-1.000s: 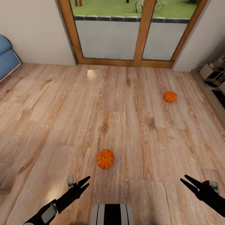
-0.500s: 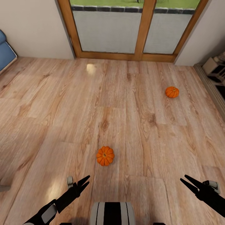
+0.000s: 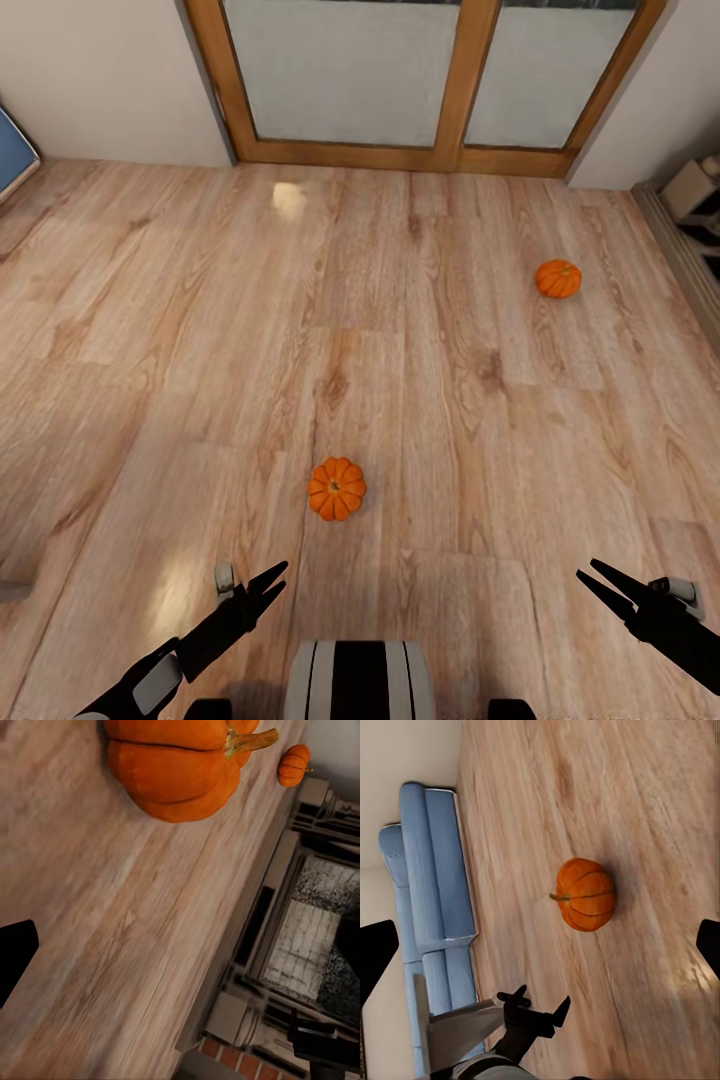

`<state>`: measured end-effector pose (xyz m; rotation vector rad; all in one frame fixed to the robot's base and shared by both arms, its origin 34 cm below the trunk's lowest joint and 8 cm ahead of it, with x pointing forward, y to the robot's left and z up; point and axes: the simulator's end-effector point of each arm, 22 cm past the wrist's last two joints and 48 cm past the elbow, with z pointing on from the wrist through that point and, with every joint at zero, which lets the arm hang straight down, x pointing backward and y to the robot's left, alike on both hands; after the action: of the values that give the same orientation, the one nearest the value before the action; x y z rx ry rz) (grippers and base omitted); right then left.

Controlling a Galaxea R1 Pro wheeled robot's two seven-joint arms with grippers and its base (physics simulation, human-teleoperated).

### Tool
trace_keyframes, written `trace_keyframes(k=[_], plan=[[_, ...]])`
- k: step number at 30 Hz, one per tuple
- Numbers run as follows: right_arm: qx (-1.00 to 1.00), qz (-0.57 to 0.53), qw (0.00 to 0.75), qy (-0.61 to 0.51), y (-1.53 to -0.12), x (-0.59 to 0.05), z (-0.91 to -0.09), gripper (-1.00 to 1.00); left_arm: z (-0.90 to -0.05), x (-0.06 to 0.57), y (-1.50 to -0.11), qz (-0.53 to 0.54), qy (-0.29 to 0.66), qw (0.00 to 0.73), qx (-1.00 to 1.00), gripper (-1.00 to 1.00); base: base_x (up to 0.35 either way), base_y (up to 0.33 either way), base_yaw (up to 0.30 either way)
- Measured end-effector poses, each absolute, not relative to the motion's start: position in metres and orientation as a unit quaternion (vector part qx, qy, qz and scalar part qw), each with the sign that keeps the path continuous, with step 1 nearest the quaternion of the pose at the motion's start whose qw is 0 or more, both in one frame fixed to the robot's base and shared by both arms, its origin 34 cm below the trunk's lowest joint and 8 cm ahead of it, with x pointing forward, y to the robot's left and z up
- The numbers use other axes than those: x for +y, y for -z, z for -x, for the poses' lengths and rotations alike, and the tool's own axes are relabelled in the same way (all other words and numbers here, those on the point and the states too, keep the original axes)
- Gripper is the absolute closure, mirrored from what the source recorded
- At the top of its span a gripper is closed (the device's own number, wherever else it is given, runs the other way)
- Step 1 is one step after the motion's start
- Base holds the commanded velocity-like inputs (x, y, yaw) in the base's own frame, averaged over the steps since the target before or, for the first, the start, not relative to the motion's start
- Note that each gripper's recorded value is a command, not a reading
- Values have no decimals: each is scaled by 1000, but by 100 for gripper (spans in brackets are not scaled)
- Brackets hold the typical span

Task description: Place each of the two pumpkins and all three candles from the living room inside a cabinet in the living room (use any cabinet), then make sure every cabinet is closed, and position the cauldron so it is next to a table in the living room.

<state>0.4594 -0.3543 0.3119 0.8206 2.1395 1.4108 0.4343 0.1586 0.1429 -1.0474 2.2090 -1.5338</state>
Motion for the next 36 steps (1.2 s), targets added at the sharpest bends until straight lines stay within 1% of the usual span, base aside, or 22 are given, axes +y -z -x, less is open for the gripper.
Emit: trace_keyframes(k=[15,30,36], plan=[[776,-300,219,-509,-307,-354,-457,-100,-430,159,-138,363,525,124,760,-100,5,0,0],[775,-301,220,-510,-308,-354,-458,-100,-430,159,-138,363,524,124,760,-100,127,-11,0],[775,-301,220,-510,-308,-354,-458,-100,-430,159,-138,363,524,124,760,-100,161,-140,0]])
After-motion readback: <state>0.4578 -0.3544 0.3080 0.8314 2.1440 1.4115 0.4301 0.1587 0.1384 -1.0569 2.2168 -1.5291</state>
